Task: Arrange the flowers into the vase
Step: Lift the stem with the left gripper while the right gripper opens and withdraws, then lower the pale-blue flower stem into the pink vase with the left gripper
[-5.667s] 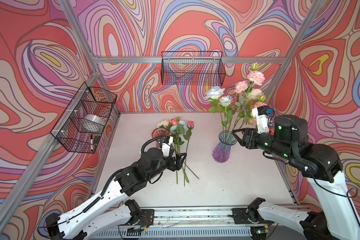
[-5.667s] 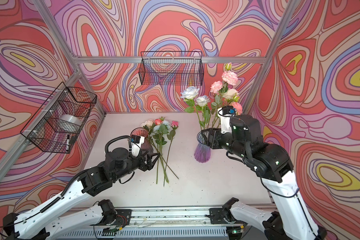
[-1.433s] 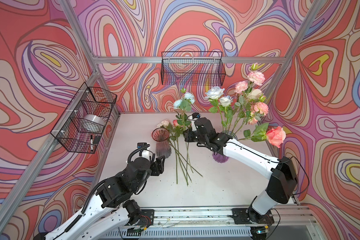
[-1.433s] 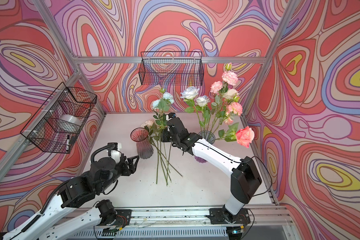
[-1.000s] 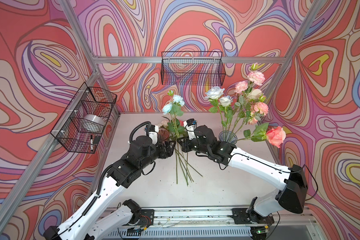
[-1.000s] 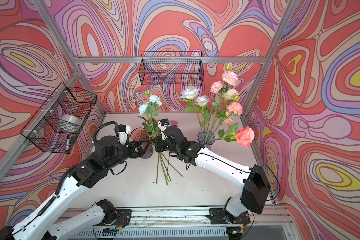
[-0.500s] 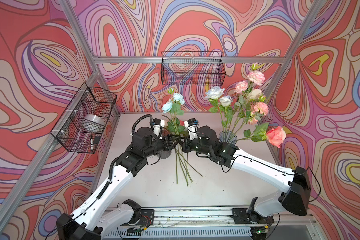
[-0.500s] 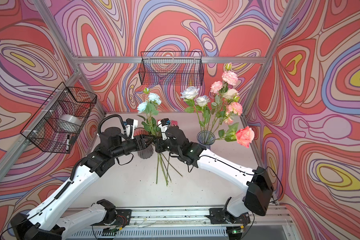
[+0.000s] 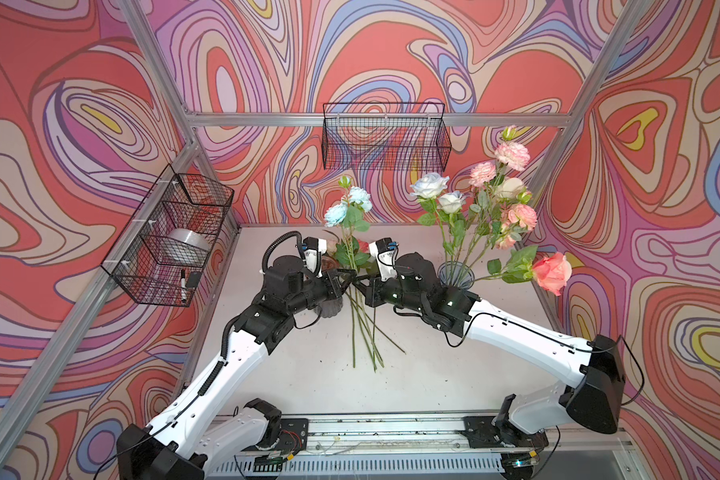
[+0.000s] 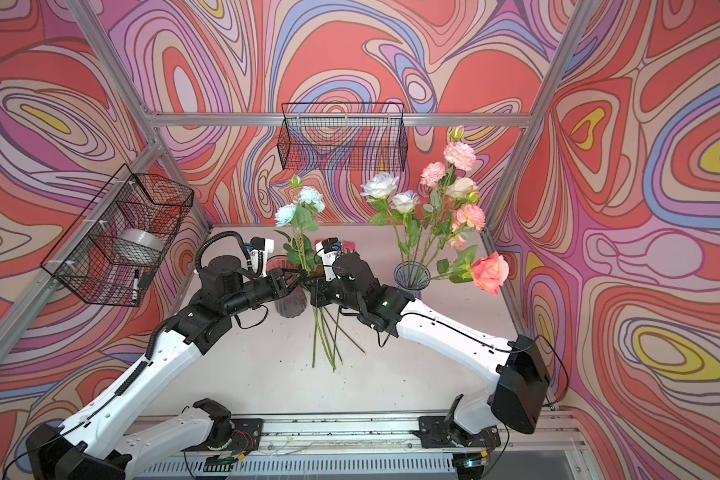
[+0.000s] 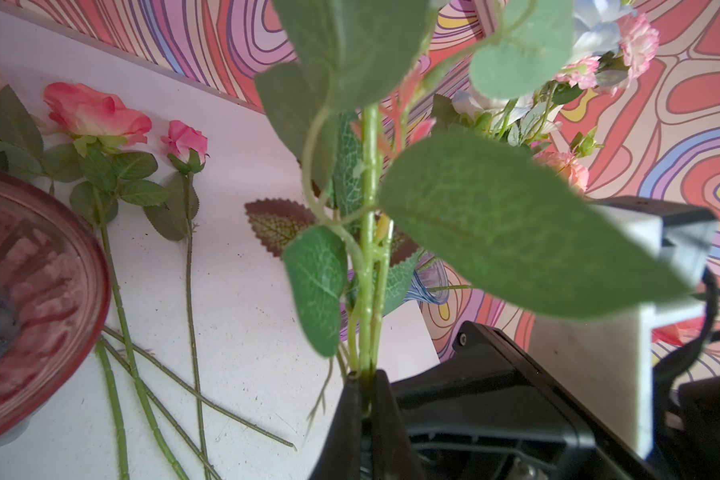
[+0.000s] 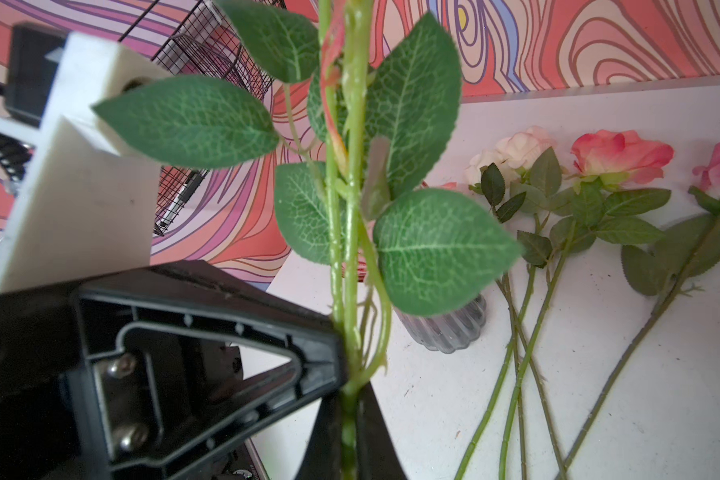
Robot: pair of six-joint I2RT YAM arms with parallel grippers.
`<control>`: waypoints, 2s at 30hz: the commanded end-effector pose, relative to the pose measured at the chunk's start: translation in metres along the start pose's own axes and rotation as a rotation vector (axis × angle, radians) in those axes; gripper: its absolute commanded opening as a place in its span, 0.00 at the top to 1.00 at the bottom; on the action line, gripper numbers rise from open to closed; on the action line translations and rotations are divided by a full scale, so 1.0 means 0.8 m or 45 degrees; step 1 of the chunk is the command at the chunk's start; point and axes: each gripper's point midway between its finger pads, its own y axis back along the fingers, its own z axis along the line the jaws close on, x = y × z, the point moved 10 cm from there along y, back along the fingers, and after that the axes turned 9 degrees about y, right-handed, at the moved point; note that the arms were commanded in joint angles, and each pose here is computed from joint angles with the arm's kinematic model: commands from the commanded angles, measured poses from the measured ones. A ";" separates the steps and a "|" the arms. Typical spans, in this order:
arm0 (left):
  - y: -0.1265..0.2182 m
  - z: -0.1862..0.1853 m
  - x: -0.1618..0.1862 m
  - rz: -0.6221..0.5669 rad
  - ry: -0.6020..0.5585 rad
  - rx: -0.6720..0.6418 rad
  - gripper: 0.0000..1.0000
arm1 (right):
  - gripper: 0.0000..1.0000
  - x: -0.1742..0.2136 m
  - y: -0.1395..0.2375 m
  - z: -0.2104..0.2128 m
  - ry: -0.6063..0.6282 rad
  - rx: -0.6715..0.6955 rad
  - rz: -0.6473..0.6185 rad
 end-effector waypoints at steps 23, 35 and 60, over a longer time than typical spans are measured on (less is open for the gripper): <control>-0.001 -0.009 -0.003 0.014 -0.052 0.103 1.00 | 1.00 -0.002 0.023 0.022 -0.025 -0.168 -0.031; 0.058 -0.087 -0.071 -0.303 -0.438 -0.156 1.00 | 0.56 0.002 0.045 0.007 -0.005 0.037 -0.045; 0.035 -0.139 -0.187 -0.786 -1.004 -0.593 1.00 | 0.54 0.008 0.046 -0.006 0.115 0.184 -0.002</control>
